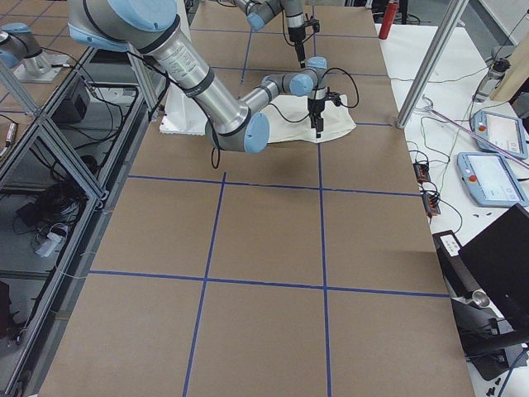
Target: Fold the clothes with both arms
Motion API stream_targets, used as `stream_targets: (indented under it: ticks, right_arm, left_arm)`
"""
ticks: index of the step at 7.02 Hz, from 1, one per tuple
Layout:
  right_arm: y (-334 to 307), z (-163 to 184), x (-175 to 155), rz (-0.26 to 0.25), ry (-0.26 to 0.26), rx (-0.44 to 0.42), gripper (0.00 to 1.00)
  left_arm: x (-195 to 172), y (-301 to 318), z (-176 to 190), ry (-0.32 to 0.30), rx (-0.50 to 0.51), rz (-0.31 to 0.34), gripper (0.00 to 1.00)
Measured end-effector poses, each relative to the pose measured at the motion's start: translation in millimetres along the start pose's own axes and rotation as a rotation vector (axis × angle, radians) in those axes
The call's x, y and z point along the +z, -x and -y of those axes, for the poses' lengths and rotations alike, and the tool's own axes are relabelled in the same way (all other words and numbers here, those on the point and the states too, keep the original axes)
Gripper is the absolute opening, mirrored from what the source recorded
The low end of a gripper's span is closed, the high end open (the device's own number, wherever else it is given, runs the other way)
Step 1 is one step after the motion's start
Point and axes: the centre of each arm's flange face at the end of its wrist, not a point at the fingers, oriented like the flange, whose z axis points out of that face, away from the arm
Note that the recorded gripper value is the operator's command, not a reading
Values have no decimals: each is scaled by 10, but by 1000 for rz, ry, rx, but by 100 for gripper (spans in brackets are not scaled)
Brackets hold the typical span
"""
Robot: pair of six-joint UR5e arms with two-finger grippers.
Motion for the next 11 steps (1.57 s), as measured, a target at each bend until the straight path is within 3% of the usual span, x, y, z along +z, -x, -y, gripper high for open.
stream_targets:
  ticks: [4, 5, 8, 9, 11]
  right_arm:
    - [-872, 293, 265, -65, 15, -29, 100]
    - [-1049, 357, 266, -60, 22, -30, 100]
    - [-1063, 423, -325, 109, 31, -17, 100]
    - [-1089, 253, -578, 187, 20, -1, 100]
    - [-1217, -359, -1039, 339, 11, 74, 100]
  left_arm:
    - [-14, -52, -17, 0, -5, -8, 100]
    - [-21, -64, -19, 0, -5, -10, 100]
    - [-42, -93, -72, 11, -47, -23, 100]
    - [-14, -139, -224, 44, -126, -42, 100]
    - [213, -197, -869, 137, -331, -68, 99]
